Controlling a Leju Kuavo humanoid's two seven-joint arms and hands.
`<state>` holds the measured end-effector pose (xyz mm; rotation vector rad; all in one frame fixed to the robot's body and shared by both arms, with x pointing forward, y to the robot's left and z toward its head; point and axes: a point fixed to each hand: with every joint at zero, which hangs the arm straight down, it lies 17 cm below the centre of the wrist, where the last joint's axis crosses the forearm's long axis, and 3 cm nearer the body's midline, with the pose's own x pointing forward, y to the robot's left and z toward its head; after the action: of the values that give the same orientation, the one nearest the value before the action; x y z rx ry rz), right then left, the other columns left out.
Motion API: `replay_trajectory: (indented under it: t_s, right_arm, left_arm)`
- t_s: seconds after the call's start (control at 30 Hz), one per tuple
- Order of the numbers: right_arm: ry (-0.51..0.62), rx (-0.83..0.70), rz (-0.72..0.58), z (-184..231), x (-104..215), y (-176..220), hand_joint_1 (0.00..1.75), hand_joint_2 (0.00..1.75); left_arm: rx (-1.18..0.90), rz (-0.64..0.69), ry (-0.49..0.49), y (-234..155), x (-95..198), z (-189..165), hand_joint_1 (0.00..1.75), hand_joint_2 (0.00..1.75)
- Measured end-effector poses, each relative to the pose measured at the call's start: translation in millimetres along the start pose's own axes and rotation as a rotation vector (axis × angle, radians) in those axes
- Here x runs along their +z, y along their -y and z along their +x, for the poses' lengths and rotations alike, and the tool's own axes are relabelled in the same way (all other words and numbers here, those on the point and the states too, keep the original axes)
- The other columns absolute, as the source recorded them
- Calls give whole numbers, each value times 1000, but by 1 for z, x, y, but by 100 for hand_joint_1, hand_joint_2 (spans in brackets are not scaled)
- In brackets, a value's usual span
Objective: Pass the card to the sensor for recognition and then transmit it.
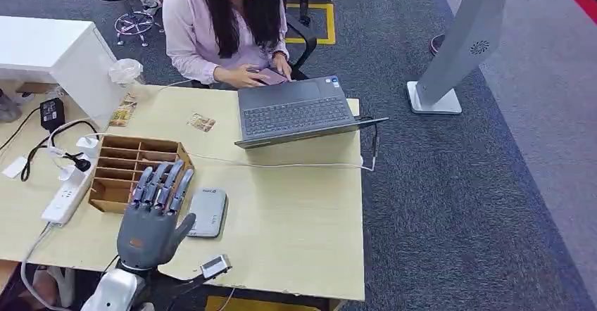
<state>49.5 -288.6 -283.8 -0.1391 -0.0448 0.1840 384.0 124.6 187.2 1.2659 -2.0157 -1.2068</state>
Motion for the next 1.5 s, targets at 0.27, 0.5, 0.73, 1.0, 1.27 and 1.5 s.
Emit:
replay_trajectory:
  t_s: [0.27,0.5,0.73,1.0,1.27,1.5]
  right_arm:
    - [-2,-29,4,0,0,-3,0,0]
    - [-3,-37,4,-1,0,-3,0,0]
    - [-6,-36,2,-2,0,-3,0,0]
    - [-8,-36,2,-2,0,-2,0,0]
    - [-9,-31,2,-3,0,-2,0,0]
    - [-10,-13,6,-3,0,-3,0,0]
  left_arm:
    - [26,-130,-40,26,46,8,0,175]
    - [26,-149,-58,22,61,-4,0,175]
    - [13,-138,-125,16,65,-27,0,175]
    - [1,-130,-191,12,65,-47,0,175]
    - [-3,-160,-278,16,70,-77,0,175]
    - [-40,-189,-356,19,65,-117,0,175]
